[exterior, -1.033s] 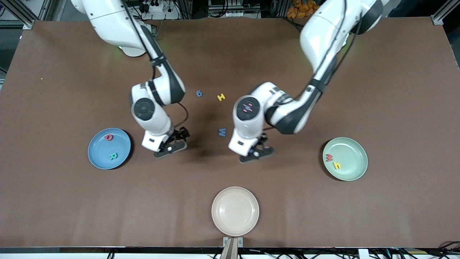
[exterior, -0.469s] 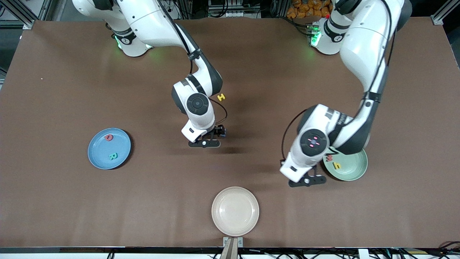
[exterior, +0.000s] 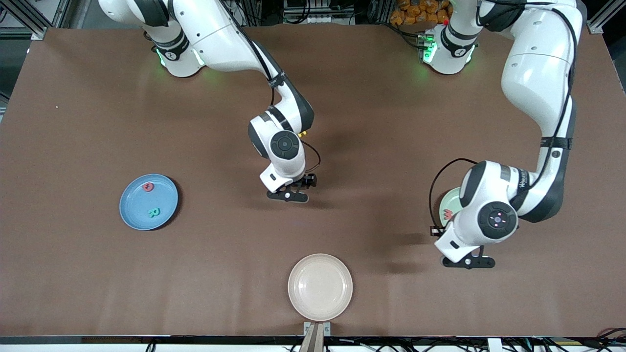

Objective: Sort uppercase to blue plate, lowercase to green plate
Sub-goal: 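Place the m on the green plate while the right gripper grasps the W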

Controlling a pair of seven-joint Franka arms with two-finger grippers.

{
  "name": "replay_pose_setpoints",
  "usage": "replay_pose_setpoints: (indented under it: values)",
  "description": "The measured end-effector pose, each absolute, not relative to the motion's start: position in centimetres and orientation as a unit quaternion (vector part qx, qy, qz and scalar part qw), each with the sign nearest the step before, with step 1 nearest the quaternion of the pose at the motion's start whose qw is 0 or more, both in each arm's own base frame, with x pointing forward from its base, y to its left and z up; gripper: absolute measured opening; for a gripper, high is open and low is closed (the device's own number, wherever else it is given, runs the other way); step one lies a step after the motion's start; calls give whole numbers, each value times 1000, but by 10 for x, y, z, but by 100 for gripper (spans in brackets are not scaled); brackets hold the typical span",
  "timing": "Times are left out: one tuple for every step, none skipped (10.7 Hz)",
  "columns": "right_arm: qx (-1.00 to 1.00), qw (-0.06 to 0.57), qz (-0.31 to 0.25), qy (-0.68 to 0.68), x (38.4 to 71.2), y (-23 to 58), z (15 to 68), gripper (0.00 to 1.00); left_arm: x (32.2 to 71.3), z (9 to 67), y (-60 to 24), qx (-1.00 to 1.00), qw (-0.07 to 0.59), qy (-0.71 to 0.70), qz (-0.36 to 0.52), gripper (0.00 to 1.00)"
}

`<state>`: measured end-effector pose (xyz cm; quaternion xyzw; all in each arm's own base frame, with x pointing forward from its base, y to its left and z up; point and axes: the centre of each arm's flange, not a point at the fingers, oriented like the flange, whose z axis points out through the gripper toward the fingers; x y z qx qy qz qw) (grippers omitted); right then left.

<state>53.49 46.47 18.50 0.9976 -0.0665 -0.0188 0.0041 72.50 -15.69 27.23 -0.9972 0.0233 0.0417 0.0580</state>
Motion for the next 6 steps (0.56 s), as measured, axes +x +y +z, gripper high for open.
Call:
replay_pose_setpoints:
  values:
    - [997,3,-21,-70,531,470,183,100,725,267,-151,-997,59,22,45,27]
    - [997,2,-23,-72,527,474,183,100,724,262,-150,-997,62,22,50,27]
    - [997,1,-24,-71,524,477,182,100,722,254,-148,-996,65,22,56,27]
    - [997,0,-24,-71,522,479,182,100,719,246,-140,-995,70,20,64,27]
    - [997,-4,-19,-71,522,481,183,100,716,237,-128,-994,72,14,75,27]
    - [997,-10,-12,-70,523,483,184,100,714,230,-113,-994,73,10,85,27]
